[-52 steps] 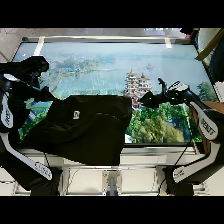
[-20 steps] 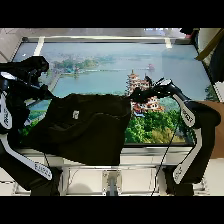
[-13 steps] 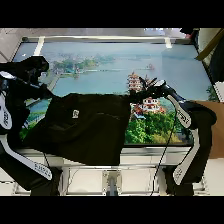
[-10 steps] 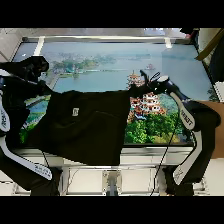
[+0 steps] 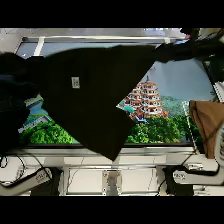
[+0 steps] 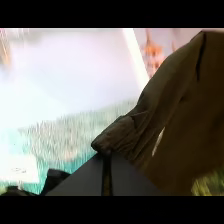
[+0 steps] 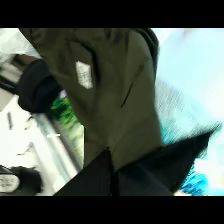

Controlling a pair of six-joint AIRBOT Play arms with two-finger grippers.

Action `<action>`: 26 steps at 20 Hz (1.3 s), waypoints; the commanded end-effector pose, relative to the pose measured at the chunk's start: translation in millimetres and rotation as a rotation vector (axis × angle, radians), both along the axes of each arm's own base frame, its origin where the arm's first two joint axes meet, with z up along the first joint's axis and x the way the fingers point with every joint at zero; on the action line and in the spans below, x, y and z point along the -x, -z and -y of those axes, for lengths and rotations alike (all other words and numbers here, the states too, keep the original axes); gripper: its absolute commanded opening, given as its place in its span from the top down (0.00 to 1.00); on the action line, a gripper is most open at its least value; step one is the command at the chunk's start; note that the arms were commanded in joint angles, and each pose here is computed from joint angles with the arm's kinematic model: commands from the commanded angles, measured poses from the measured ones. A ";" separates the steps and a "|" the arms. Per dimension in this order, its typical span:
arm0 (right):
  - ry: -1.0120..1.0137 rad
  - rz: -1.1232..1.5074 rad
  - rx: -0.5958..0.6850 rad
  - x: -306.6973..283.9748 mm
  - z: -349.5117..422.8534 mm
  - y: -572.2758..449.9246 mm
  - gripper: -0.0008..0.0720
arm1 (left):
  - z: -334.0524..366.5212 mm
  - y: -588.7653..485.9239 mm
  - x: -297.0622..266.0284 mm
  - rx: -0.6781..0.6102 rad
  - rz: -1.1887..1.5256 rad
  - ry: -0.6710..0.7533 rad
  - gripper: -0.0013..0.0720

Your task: Fold the clothes and pants, and hang the long-sleeved shirts on hangers.

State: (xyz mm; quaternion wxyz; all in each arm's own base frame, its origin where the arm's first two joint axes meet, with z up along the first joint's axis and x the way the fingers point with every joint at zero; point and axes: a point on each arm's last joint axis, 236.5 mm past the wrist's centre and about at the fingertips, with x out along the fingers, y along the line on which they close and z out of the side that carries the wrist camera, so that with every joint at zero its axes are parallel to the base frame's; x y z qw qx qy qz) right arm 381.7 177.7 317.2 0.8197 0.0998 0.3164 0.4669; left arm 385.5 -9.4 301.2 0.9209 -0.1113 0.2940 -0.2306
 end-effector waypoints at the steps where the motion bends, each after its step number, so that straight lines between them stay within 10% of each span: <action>1: 0.088 0.275 0.094 81.6 11.9 -93.5 0.98 | 16.8 -131.3 72.0 -0.083 0.438 -0.158 0.95; 11: 0.485 0.692 0.253 173.9 76.5 -187.2 0.99 | 47.2 -218.4 169.1 -0.207 0.731 -0.268 0.96; 19: 0.381 0.222 0.274 -19.1 77.9 -41.0 0.99 | 21.9 -86.4 51.7 -0.036 0.188 -0.096 0.96; 26: 0.287 -0.238 0.236 -142.1 69.5 184.0 0.99 | -12.3 189.0 -105.3 -0.445 -0.285 -0.115 0.95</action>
